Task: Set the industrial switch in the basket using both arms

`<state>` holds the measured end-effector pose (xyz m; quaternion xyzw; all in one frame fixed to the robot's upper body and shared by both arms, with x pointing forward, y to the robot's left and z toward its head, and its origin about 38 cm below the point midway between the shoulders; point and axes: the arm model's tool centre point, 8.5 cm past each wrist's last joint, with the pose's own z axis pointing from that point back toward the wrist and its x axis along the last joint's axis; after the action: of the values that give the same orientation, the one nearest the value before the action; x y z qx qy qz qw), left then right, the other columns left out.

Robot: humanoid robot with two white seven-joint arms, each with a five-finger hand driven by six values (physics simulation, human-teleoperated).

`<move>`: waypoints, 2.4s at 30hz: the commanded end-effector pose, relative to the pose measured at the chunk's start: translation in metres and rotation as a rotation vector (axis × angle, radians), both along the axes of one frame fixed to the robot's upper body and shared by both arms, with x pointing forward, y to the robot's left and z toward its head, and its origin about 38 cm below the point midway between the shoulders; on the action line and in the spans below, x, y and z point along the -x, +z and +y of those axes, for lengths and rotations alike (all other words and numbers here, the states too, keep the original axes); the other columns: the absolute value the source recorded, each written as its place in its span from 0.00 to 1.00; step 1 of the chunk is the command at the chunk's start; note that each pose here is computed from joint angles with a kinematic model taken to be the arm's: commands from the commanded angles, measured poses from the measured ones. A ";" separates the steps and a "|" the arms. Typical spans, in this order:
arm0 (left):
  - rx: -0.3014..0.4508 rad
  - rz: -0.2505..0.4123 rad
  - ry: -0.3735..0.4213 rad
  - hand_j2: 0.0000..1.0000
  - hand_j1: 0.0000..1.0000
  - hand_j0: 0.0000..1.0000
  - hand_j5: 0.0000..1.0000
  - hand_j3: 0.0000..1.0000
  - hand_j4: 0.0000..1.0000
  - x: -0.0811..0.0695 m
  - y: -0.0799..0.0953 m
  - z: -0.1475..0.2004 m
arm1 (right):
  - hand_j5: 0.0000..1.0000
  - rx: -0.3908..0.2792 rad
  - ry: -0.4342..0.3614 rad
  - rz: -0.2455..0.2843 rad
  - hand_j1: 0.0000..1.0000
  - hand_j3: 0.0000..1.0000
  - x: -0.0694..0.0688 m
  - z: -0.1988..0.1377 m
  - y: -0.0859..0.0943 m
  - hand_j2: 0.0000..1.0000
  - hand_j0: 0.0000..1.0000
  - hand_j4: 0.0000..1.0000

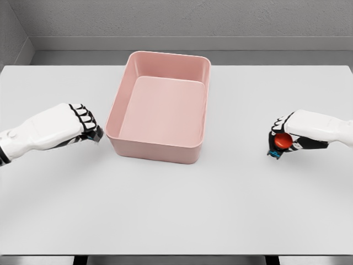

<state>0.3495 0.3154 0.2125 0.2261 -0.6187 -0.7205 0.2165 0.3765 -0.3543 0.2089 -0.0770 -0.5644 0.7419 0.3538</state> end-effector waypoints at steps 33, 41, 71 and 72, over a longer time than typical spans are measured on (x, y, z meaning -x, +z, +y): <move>0.095 -0.108 -0.041 0.48 0.48 0.48 0.48 0.48 0.48 -0.022 0.035 -0.028 | 0.39 -0.096 0.065 -0.076 0.39 0.39 -0.022 0.041 0.022 0.39 0.39 0.39; 0.114 -0.139 -0.062 0.48 0.48 0.48 0.48 0.48 0.48 -0.027 0.032 -0.050 | 0.39 -0.116 0.087 -0.099 0.39 0.39 -0.028 0.052 0.030 0.39 0.39 0.39; 0.134 -0.107 -0.122 0.48 0.48 0.48 0.48 0.48 0.48 -0.054 0.009 -0.111 | 0.39 -0.157 0.141 -0.166 0.39 0.39 -0.040 0.079 0.055 0.39 0.39 0.39; 0.133 -0.096 -0.123 0.48 0.48 0.48 0.48 0.48 0.48 -0.054 0.005 -0.112 | 0.39 -0.159 0.143 -0.172 0.39 0.39 -0.041 0.080 0.057 0.39 0.39 0.39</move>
<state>0.4034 0.2064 0.2222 0.2146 -0.6857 -0.6788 0.1515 0.4172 -0.2765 0.2653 -0.0749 -0.6499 0.7121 0.2549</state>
